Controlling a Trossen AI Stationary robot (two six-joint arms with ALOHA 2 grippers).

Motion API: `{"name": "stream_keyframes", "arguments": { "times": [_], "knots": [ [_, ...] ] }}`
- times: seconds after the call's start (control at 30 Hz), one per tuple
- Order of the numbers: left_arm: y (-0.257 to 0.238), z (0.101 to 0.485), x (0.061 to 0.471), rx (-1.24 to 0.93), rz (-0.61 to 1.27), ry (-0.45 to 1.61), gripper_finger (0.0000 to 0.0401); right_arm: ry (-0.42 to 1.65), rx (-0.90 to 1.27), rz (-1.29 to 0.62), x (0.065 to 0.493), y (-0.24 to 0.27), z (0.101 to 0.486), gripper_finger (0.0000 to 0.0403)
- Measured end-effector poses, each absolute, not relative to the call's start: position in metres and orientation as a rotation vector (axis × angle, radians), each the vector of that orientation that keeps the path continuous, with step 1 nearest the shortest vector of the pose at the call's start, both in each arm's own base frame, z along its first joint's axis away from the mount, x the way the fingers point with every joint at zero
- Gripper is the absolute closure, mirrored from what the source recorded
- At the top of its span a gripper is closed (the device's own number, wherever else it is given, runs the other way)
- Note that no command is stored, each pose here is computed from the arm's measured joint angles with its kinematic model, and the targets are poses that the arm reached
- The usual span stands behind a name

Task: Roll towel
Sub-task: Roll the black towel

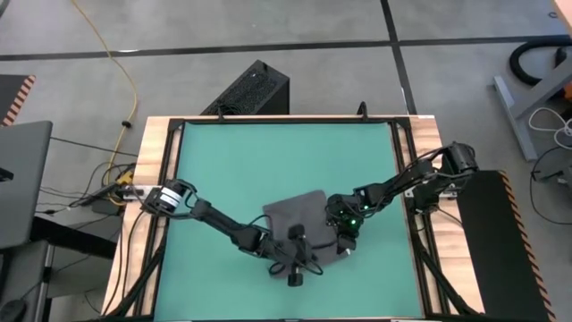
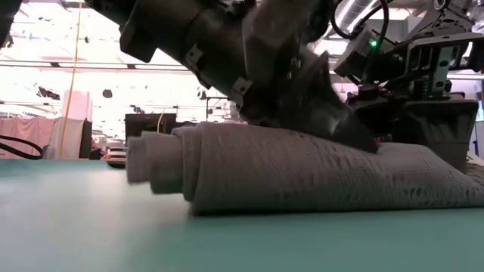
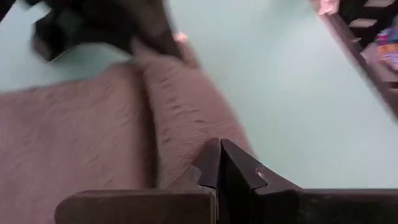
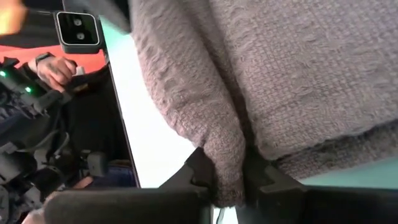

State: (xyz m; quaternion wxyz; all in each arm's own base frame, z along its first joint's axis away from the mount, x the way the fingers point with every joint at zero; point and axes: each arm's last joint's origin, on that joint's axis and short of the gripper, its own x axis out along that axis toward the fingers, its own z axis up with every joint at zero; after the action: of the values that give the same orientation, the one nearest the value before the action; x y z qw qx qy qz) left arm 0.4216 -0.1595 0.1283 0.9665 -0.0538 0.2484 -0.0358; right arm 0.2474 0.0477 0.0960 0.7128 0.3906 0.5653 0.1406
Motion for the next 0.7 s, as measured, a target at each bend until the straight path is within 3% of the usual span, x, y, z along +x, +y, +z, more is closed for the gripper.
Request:
{"name": "stream_keyframes", "arguments": {
  "times": [0.4, 0.7],
  "knots": [
    [-0.150, 0.118, 0.422, -0.119, -0.020, 0.571, 0.0401, 1.219, 0.884, 0.378, 0.243, 0.041, 0.114, 0.0240],
    [-0.144, 0.081, 0.434, -0.244, -0.071, 0.541, 0.0401, 1.229, 0.822, 0.325, 0.216, 0.026, 0.146, 0.0219]
  ]
}}
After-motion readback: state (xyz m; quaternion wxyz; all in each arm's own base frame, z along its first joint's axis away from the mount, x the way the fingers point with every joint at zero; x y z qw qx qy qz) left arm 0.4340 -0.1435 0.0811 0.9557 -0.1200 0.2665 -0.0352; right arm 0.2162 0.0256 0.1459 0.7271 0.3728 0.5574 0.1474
